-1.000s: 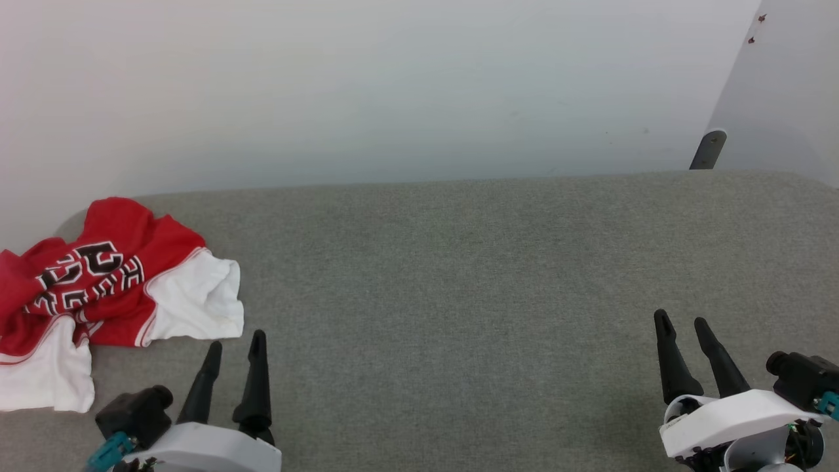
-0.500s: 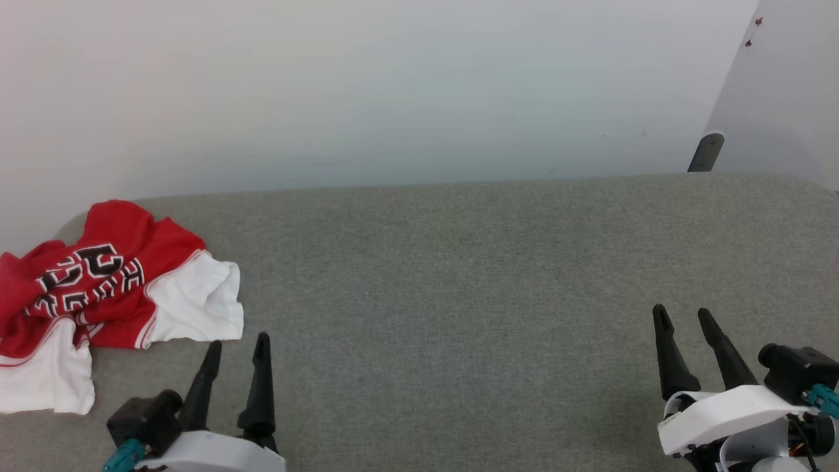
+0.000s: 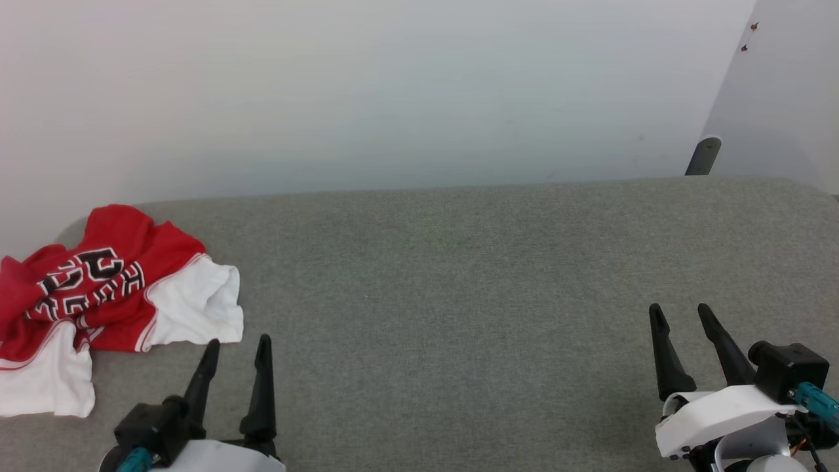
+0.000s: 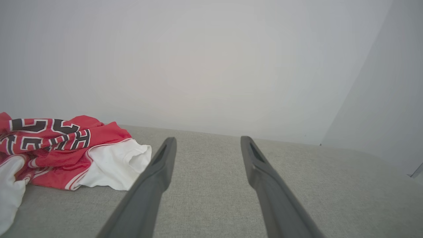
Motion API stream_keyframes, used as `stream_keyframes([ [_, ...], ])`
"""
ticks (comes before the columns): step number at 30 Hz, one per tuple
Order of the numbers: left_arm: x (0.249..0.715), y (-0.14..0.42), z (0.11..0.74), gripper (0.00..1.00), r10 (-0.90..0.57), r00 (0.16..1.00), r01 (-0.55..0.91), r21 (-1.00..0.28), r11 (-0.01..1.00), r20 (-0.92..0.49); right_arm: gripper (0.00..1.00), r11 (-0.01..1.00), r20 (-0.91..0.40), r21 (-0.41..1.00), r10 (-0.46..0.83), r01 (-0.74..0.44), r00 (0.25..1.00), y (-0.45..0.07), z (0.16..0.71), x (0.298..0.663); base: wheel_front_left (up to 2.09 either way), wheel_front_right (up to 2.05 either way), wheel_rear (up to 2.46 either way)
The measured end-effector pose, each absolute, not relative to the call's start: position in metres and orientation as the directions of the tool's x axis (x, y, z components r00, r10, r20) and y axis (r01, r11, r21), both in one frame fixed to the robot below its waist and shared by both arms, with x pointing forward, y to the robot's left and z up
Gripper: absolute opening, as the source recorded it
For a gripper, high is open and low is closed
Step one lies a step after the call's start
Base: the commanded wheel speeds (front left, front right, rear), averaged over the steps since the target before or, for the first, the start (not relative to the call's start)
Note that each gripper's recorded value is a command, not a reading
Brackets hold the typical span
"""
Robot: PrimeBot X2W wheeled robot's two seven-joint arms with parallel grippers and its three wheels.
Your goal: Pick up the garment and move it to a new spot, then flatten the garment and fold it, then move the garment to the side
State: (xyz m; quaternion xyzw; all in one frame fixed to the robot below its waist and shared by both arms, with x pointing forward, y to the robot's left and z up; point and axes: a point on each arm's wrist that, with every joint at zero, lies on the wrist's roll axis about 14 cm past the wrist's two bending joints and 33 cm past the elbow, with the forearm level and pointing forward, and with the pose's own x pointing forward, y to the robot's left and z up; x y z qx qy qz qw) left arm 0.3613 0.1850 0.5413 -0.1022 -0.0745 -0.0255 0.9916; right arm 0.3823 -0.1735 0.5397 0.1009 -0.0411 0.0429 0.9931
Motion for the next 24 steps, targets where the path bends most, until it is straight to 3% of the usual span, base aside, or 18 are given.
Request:
stream_keyframes([
  [24,0.3581,0.1861,0.5480,1.00,-0.050,0.980,0.070,-0.100,0.993,0.193,1.00,0.993,0.106,0.076,0.079,-0.088,0.991,-0.1755,0.5459,0.3799,0.00,0.00,0.00],
])
